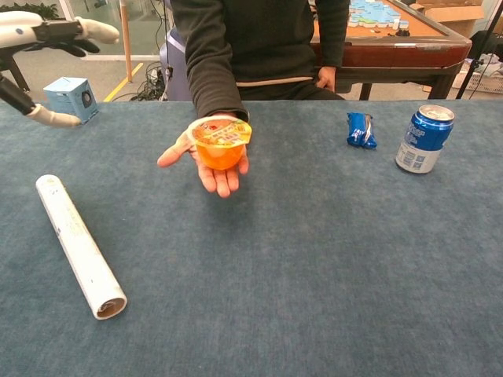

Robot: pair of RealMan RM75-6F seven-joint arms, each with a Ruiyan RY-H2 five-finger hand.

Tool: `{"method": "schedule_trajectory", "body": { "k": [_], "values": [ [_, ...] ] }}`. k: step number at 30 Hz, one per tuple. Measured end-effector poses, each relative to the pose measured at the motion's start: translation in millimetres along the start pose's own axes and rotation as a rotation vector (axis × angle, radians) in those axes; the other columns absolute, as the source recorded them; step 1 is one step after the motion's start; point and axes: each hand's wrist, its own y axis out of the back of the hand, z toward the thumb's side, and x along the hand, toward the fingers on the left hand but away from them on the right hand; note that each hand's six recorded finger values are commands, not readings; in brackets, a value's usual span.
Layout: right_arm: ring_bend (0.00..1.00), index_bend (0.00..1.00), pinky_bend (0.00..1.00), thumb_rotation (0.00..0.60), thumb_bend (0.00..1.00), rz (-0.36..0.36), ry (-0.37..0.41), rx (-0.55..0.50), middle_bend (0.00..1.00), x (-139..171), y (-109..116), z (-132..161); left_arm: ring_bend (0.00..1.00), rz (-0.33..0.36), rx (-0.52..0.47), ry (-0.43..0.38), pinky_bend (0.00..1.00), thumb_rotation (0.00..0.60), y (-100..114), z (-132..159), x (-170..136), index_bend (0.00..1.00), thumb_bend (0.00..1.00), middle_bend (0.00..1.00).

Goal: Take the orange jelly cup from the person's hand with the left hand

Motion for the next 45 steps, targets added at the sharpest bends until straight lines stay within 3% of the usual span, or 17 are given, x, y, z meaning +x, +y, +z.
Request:
{"method": "schedule_trajectory", "body": {
  "k": [11, 17, 32, 45],
  "values": [
    [0.00, 0.02, 0.06, 0.600, 0.01, 0.017, -0.010, -0.001, 0.00, -0.7, -3.2, -1.7, 0.06, -0.124, 0.097, -0.143, 0.07, 0.600, -19.1, 47.2, 60.6, 0.00, 0.17, 0.01],
    [0.00, 0.02, 0.06, 0.600, 0.01, 0.025, -0.020, -0.002, 0.00, 0.1, -4.9, -4.3, 0.04, -0.172, 0.129, -0.182, 0.07, 0.600, -29.7, 66.7, 87.0, 0.00, 0.17, 0.00],
    [0.00, 0.02, 0.06, 0.600, 0.01, 0.035, -0.044, -0.012, 0.00, 4.3, -8.4, -10.7, 0.03, -0.290, 0.227, -0.200, 0.07, 0.600, -55.6, 87.0, 120.7, 0.00, 0.17, 0.00],
    [0.00, 0.02, 0.06, 0.600, 0.01, 0.037, -0.071, -0.020, 0.00, 10.6, -9.6, -18.7, 0.10, -0.324, 0.240, -0.200, 0.08, 0.600, -70.0, 95.8, 133.1, 0.15, 0.17, 0.03]
  ]
}}
